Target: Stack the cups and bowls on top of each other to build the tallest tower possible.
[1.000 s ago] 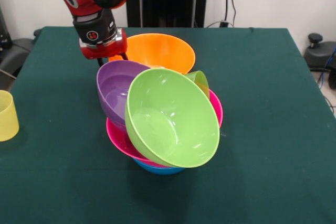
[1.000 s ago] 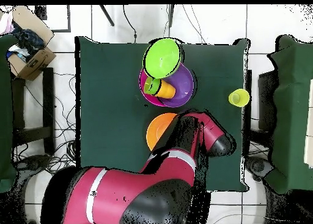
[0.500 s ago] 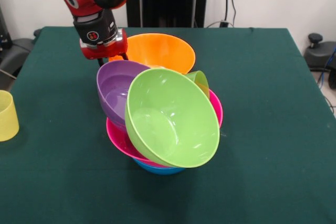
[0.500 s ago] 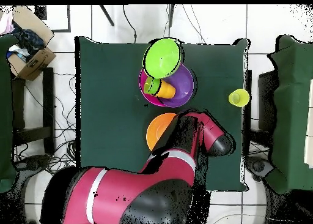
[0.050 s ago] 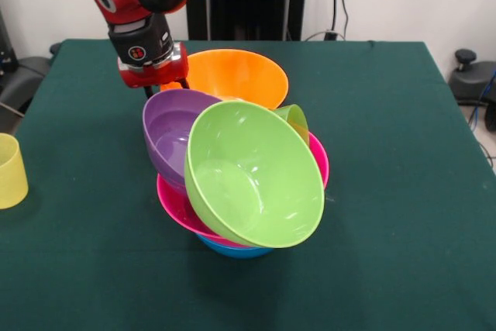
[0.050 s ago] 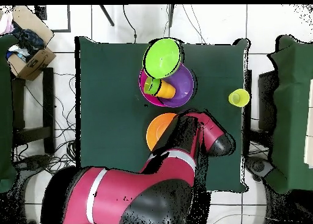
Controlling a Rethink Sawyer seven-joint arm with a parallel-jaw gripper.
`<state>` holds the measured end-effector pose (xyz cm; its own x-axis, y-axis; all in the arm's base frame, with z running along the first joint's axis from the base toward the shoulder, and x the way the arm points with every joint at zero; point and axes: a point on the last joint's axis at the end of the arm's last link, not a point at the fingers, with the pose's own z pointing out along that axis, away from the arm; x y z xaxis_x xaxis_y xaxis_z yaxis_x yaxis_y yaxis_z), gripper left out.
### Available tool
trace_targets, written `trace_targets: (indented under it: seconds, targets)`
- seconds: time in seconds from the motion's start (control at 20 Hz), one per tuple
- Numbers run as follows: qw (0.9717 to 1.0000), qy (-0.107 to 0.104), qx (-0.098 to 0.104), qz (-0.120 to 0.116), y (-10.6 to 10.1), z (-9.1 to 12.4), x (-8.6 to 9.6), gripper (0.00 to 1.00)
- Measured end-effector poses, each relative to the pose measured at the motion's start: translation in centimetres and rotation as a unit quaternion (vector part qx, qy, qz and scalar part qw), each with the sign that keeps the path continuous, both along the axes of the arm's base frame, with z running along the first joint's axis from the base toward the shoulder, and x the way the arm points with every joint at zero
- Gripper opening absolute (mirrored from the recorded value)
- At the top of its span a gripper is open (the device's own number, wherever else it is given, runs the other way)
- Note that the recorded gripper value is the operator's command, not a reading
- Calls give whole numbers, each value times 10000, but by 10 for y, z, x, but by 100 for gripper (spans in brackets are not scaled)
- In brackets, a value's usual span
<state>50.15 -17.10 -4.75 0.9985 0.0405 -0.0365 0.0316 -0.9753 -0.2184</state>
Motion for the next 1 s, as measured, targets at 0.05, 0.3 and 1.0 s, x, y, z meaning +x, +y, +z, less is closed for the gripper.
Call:
trace_targets:
  seconds: [0.05,0.3,1.0]
  targets:
    - [10000,-1,4,-5,0,0,0,100]
    - [10000,5,27,-30,-1,0,-2,100]
    - [9991,272,-84,314,-5,1,-16,100]
